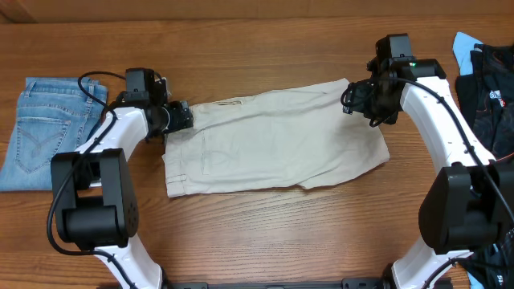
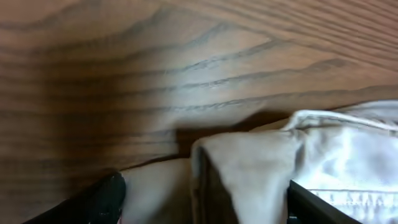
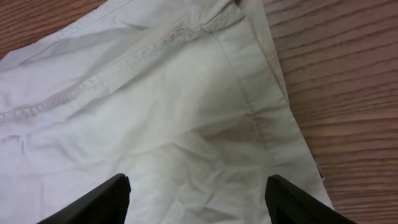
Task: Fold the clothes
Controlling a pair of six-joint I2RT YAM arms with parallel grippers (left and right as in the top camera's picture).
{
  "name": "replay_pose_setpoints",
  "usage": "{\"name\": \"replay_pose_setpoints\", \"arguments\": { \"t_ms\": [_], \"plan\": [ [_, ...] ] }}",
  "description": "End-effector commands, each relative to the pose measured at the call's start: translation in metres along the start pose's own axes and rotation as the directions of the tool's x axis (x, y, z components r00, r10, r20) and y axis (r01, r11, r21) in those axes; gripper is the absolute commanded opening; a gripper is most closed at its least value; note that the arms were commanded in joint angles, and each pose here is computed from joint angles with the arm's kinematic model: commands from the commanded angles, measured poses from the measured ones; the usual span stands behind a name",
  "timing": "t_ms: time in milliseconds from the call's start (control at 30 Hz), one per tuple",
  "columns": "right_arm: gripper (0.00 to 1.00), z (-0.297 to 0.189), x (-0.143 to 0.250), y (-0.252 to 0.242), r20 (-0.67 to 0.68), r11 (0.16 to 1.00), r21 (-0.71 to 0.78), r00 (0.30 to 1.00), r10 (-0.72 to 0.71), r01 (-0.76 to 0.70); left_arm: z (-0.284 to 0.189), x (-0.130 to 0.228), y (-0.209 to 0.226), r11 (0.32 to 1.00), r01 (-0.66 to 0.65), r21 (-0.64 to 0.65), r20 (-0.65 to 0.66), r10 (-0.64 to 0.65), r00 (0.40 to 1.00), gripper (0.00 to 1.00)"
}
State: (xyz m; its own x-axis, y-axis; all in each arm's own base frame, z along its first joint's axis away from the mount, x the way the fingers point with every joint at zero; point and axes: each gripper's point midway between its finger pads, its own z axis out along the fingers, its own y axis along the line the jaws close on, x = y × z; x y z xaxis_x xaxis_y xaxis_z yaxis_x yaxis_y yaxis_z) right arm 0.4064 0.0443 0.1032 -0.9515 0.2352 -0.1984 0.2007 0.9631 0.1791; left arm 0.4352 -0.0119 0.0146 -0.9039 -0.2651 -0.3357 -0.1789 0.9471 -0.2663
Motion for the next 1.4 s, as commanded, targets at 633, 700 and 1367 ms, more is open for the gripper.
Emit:
{"name": "replay_pose_setpoints", "arguments": {
  "t_ms": [633, 700, 1367],
  "plan": [
    [0.74, -0.010, -0.003, 0.000, 0.020, 1.000, 0.000, 1.000, 0.009, -0.009, -0.075, -0.125, -0.001, 0.998, 0.018, -0.057, 0.251, -0.003, 0.968, 0.63],
    [0.75, -0.010, -0.003, 0.000, 0.020, 1.000, 0.000, 1.000, 0.009, -0.009, -0.079, -0.113, 0.000, 0.997, -0.018, -0.079, 0.188, 0.033, 0.982, 1.00],
    [0.75, -0.010, 0.001, -0.001, 0.003, 1.000, 0.005, 1.000, 0.011, -0.011, -0.015, -0.019, 0.041, 0.982, 0.083, -0.168, -0.170, -0.112, 0.979, 1.00]
  ]
}}
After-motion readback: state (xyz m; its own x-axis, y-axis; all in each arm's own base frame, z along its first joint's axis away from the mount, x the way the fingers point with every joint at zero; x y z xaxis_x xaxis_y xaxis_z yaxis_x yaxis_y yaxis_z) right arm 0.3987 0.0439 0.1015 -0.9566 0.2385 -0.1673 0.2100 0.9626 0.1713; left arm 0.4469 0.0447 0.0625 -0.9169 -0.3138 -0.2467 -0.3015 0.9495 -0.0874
